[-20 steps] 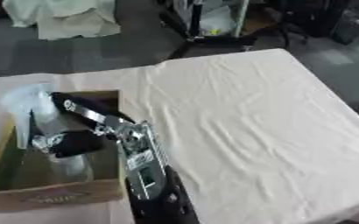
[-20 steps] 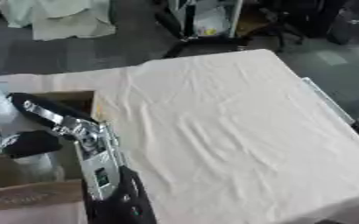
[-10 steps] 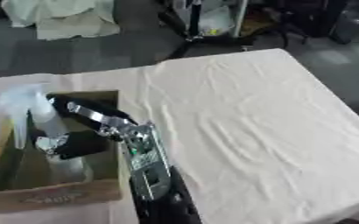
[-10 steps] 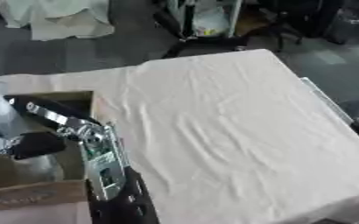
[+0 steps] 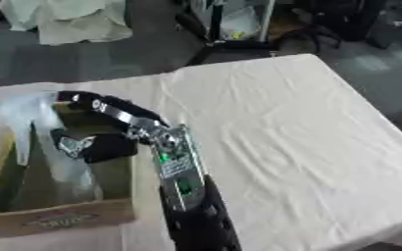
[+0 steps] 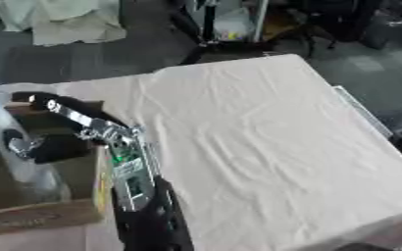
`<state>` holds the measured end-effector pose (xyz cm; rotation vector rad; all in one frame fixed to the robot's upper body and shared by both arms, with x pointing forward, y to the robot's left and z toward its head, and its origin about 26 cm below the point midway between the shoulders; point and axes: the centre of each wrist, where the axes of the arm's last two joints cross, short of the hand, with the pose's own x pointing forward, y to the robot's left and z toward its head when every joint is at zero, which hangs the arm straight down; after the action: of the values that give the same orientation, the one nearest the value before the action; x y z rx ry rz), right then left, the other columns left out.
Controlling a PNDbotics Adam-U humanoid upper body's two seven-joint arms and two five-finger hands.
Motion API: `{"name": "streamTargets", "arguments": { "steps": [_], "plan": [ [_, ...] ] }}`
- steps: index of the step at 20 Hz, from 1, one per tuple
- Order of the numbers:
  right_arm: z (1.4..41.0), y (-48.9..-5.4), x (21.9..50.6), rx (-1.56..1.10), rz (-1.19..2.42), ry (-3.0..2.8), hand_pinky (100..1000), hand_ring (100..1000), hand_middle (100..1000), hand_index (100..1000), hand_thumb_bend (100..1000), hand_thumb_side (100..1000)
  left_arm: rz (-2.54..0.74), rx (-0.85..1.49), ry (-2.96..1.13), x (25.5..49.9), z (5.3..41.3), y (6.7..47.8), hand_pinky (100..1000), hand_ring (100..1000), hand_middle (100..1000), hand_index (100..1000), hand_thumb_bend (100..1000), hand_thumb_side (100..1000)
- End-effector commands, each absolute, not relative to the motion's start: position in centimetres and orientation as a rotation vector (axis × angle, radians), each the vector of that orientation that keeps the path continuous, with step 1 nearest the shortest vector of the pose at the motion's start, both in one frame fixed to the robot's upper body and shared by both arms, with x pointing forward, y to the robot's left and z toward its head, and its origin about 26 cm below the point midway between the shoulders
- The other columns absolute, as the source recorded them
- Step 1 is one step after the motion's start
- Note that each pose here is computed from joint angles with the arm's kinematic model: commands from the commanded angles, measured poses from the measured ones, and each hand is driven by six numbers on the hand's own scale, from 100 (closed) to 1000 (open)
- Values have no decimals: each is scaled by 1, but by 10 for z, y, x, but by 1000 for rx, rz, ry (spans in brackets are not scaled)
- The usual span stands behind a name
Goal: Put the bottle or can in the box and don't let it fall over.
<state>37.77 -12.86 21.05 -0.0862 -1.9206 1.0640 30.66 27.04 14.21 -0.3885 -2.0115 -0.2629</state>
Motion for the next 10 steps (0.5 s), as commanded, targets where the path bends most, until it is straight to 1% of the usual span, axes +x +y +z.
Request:
{"name": "streamTargets", "arguments": {
  "steps": [1,7,10],
  "plan": [
    [222,-137,381,-129,1036,-1949,1000,1000,1000,1000,100,470,-288,-351,-2024,306,147,277,1000,1000,1000,774,130,839],
    [230,-155,388,-213,836,-1968,1000,1000,1000,1000,100,470,-287,-337,-2016,305,144,279,1000,1000,1000,774,131,841],
    [233,-156,391,-245,764,-1973,1000,1000,1000,1000,100,470,-288,-335,-2015,305,144,279,1000,1000,1000,774,131,841]
  ]
}}
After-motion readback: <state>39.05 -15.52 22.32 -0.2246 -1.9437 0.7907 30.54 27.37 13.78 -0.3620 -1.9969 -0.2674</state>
